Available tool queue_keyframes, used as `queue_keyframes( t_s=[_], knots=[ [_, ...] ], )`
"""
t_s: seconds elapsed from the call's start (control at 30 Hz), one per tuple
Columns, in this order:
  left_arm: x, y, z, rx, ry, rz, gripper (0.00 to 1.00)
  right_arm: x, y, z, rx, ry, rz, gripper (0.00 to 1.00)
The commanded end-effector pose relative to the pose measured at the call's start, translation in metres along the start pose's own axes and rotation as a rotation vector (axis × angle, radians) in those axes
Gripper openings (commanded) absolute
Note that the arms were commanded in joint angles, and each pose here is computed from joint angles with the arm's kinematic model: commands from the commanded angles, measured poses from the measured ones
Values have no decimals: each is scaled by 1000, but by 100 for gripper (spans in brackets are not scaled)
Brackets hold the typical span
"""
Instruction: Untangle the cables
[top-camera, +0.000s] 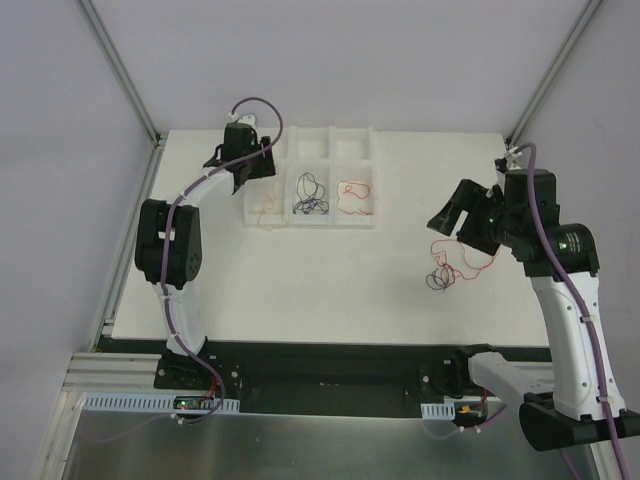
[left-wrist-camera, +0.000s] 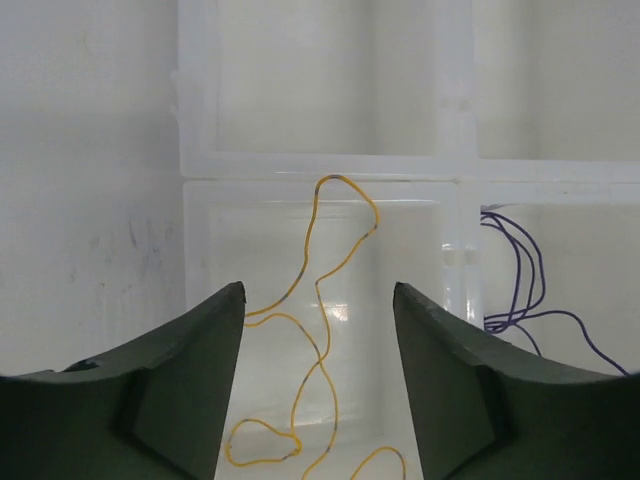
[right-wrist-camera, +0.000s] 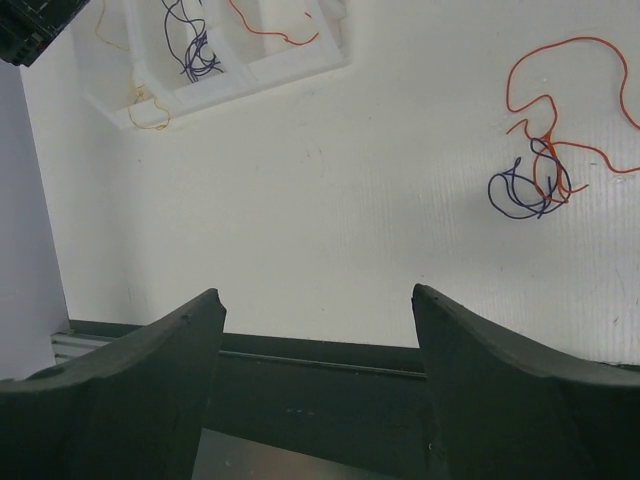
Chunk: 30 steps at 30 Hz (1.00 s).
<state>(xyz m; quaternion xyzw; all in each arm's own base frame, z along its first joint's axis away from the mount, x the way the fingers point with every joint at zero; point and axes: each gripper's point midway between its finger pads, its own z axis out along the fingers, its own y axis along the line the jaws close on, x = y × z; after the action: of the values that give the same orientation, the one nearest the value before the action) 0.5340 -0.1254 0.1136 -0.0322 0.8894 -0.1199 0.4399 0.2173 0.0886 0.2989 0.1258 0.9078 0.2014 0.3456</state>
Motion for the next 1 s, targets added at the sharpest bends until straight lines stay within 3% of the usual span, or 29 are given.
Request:
queue_keyframes(
  t_s=[0.0,0.13,0.27,0.33,0.53,0.97],
  knots=[
    [-54,-17,-51,24,-113,-39,67,-8,12,5,-53,-7,28,79],
    [-37,-20,-73,37,-68,-64,69,-4,12,11,-57,12,39,78],
    [3,-41,-85,114,6,58,49,0,10,14,-56,21,49,78],
    [25,-59,-86,158,43,157,44,2,10,14,-56,24,52,77],
    [77,-82,-74,181,160,316,51,3,8,11,-54,16,49,77],
    [118,-67,-68,51,294,536,50,6,5,6,-41,11,50,77]
  ],
)
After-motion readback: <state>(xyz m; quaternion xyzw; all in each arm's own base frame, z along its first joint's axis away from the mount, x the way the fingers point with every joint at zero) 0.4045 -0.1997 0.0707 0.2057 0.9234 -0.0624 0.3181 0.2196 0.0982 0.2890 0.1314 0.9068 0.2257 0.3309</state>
